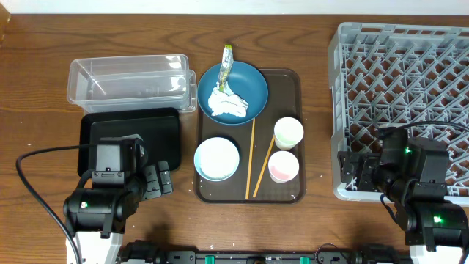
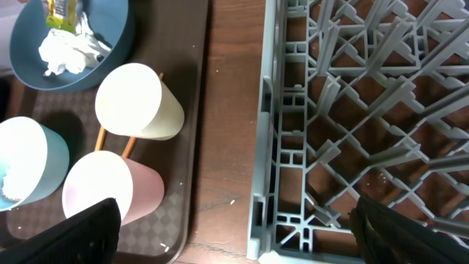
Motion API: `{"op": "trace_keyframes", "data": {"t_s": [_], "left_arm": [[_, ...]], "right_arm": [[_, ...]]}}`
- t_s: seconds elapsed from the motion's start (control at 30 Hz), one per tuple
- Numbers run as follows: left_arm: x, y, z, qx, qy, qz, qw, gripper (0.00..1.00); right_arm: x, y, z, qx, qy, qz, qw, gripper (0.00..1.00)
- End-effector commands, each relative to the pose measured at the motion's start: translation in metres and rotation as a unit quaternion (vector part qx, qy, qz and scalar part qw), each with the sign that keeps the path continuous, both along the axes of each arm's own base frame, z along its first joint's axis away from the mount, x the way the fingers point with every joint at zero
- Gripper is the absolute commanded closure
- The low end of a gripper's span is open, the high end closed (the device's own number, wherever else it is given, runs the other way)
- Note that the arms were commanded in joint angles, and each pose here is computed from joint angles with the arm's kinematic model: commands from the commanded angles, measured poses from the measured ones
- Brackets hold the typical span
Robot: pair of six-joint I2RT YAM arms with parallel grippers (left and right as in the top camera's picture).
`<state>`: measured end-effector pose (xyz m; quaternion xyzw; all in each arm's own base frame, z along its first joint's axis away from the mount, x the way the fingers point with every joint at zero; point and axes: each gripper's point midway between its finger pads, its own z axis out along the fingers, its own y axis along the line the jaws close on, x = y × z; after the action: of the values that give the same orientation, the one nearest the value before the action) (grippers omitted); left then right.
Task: Sort waste into correct bins and load items into the dishwasher rack
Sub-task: 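Move the left gripper to the yellow snack wrapper on the blue plate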
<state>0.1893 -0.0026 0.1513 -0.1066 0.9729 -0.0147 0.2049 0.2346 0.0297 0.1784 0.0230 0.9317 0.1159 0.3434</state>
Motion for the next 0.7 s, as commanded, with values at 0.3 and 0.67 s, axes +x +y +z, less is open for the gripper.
{"op": "trace_keyframes", "data": {"t_s": [0.3, 0.67], "left_arm": [[0.0033, 0.0014, 0.0084, -0.004, -0.012, 0.015, 1.000, 0.03], [0.0116, 0.0011, 0.0124, -0.005, -0.031, 0.015, 0.999, 0.03]], "right_arm": [[0.0000, 0.0046, 0.0085, 0.005, -0.009, 0.008, 1.000, 0.01], [-0.0005, 0.0047, 0.0080, 0.005, -0.007, 0.008, 1.000, 0.01]]}}
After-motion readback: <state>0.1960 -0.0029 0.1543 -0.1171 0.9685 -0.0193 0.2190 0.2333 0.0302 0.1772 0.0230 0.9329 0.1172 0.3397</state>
